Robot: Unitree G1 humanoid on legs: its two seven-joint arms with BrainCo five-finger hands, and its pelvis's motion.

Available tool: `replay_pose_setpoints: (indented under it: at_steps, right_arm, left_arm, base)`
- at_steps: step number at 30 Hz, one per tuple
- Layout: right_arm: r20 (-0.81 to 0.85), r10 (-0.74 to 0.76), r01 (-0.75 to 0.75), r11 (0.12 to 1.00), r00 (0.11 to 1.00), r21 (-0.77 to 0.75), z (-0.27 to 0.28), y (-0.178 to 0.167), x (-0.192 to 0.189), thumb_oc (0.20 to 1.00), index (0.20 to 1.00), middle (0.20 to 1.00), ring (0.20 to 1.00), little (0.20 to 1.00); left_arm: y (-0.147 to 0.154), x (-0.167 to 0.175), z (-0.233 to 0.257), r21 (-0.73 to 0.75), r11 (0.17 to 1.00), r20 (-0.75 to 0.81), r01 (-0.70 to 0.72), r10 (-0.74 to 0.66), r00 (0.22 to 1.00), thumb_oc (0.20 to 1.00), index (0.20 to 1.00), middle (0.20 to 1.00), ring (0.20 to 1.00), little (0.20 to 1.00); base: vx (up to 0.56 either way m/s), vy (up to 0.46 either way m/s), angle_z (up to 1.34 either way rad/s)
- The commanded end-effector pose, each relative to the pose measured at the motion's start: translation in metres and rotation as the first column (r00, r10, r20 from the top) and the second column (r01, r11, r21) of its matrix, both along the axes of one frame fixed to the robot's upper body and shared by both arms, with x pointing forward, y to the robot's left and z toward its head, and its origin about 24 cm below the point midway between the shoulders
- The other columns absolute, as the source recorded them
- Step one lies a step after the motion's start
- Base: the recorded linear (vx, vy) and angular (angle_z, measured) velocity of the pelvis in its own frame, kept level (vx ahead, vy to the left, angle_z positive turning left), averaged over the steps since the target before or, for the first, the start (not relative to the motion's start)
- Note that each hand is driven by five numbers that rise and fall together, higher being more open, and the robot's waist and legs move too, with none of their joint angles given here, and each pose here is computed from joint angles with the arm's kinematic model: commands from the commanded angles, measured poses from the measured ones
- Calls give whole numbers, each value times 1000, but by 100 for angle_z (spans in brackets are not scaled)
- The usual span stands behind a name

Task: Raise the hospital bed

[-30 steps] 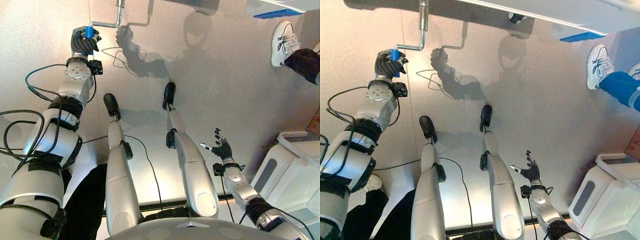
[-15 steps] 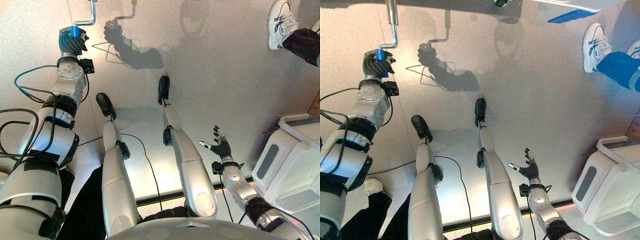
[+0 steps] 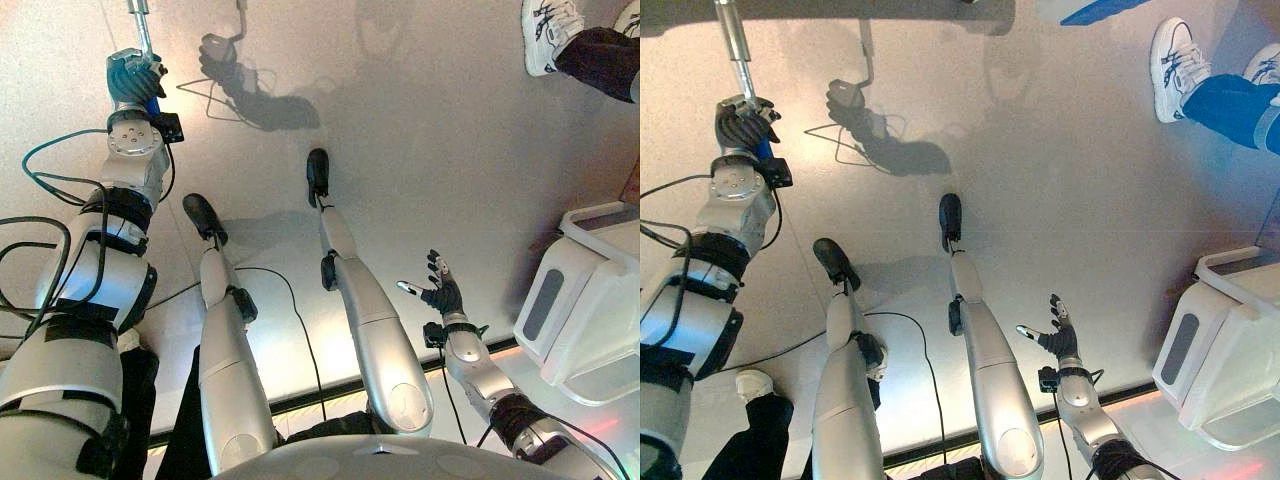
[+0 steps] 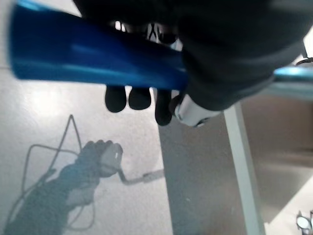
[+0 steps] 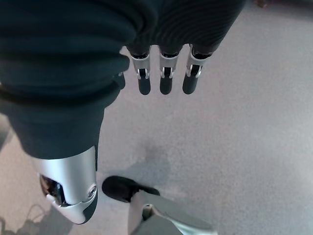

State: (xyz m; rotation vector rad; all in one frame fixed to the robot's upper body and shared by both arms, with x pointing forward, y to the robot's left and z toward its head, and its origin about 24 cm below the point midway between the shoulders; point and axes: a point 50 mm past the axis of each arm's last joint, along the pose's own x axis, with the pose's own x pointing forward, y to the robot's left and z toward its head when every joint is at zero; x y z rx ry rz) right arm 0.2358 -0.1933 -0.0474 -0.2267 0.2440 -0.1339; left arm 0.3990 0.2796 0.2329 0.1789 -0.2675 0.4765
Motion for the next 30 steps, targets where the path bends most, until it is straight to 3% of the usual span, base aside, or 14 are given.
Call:
replay_pose_setpoints:
  at_steps: [1, 17, 18, 19, 20, 21, 30]
  right_arm:
    - [-36, -43, 42, 999, 998, -26, -10, -15, -24, 1000, 1000, 1000, 1000, 1000]
    - [-62, -55, 53, 998, 997, -34, -15, -21, -33, 1000, 1000, 1000, 1000, 1000]
    - [-62, -55, 53, 998, 997, -34, -15, -22, -33, 1000, 1000, 1000, 1000, 1000]
    - [-62, -57, 55, 998, 996, -31, -15, -22, -32, 1000, 1000, 1000, 1000, 1000]
    - [-62, -57, 56, 998, 996, -31, -15, -22, -32, 1000, 1000, 1000, 1000, 1000]
    - [-63, -59, 57, 998, 996, -32, -15, -23, -33, 1000, 1000, 1000, 1000, 1000]
    - [-69, -59, 57, 998, 996, -39, -16, -24, -33, 1000, 1000, 1000, 1000, 1000]
  left_arm:
    - [17, -9, 31, 12, 998, 113, -55, 54, 992, 200, 200, 200, 200, 200]
    - [13, -7, 20, -19, 999, 92, -38, 40, 995, 200, 200, 200, 200, 200]
    - [13, -7, 20, -19, 999, 92, -38, 40, 995, 269, 269, 269, 269, 269]
    - [12, -6, 21, -15, 999, 92, -36, 37, 995, 655, 655, 655, 655, 655]
    - [12, -6, 21, -15, 999, 92, -36, 37, 995, 853, 853, 853, 853, 853]
    - [11, -6, 20, -11, 999, 89, -35, 35, 995, 1000, 1000, 1000, 1000, 1000]
    - [11, -4, 18, 10, 999, 61, -33, 32, 998, 1000, 1000, 1000, 1000, 1000]
  base:
    - [10, -49, -12]
    - [-1, -7, -4]
    - [0, 0, 0]
    - [0, 0, 0]
    - [0, 0, 0]
    - [0, 0, 0]
    - [-2, 0, 0]
